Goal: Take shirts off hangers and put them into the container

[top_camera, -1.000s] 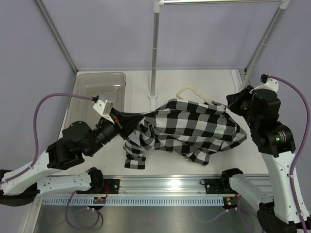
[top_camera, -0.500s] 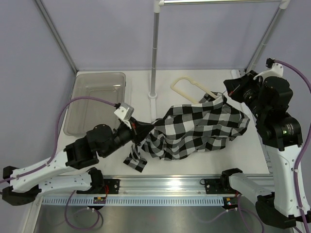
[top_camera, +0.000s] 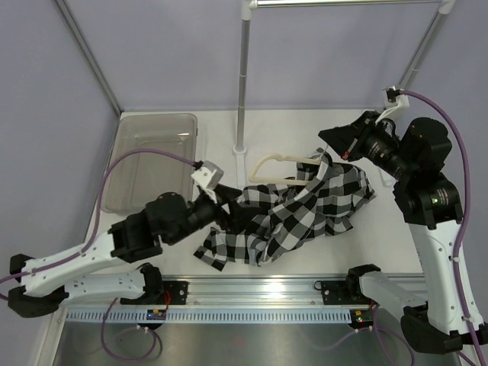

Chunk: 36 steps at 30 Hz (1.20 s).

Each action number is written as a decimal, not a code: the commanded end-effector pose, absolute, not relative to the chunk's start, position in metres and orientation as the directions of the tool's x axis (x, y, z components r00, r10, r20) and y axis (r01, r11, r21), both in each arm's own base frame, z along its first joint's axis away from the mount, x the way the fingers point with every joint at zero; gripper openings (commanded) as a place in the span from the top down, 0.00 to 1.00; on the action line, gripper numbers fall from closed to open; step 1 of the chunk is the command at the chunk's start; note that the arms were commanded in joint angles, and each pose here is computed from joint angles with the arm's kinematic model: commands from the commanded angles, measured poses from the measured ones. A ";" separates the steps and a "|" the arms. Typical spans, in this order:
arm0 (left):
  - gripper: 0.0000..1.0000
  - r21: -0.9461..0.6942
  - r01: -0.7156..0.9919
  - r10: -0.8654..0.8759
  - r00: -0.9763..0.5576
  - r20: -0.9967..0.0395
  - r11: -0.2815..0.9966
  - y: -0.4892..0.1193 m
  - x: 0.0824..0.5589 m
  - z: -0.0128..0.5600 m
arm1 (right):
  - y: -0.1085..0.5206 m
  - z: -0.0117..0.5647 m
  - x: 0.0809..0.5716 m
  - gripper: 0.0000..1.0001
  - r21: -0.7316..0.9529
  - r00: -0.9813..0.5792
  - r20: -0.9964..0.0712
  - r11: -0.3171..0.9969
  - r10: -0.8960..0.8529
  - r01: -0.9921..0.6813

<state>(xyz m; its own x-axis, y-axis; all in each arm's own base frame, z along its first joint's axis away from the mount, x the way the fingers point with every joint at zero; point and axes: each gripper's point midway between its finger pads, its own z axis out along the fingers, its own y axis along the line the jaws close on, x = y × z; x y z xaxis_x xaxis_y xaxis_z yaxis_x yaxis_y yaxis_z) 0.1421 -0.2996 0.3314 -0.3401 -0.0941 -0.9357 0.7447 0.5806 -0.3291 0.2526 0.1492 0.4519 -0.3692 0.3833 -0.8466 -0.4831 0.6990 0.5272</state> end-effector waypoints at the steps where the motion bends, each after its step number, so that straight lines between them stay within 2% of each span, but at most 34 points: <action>1: 0.21 -0.353 0.784 -0.241 -0.263 -0.934 0.511 -0.266 0.127 0.392 | 0.166 0.475 0.244 1.00 0.462 -0.299 -0.886 0.616 0.355 -0.638; 5: 0.22 -0.357 0.843 -0.289 -0.254 -0.923 0.401 -0.246 0.101 0.416 | 0.180 0.471 0.240 1.00 0.438 -0.316 -0.898 0.548 0.307 -0.713; 9: 0.22 -0.358 0.866 -0.359 -0.229 -0.905 0.350 -0.227 0.090 0.449 | 0.183 0.459 0.238 1.00 0.428 -0.341 -0.904 0.534 0.259 -0.729; 15: 0.21 -0.318 0.890 -0.307 -0.218 -0.926 0.328 -0.260 0.093 0.473 | 0.188 0.439 0.237 1.00 0.437 -0.391 -0.898 0.529 0.203 -0.728; 24: 0.21 -0.290 0.883 -0.197 -0.231 -0.953 0.368 -0.316 0.114 0.460 | 0.190 0.431 0.236 1.00 0.428 -0.400 -0.900 0.538 0.175 -0.726; 29: 0.27 -0.286 0.872 -0.195 -0.225 -0.955 0.397 -0.314 0.119 0.458 | 0.189 0.432 0.235 1.00 0.413 -0.387 -0.906 0.549 0.170 -0.726; 36: 0.29 -0.288 0.865 -0.213 -0.216 -0.953 0.410 -0.299 0.118 0.466 | 0.189 0.428 0.237 1.00 0.414 -0.395 -0.905 0.553 0.161 -0.723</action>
<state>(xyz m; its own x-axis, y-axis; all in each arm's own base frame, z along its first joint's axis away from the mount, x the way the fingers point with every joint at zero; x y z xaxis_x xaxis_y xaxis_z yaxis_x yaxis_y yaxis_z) 0.1216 -0.3149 0.4311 -0.2594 -0.1378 -0.9559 0.8574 0.4227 -0.2936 0.2417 0.1859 0.4175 -0.4353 0.1728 -0.8836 -0.6866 0.5711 0.4499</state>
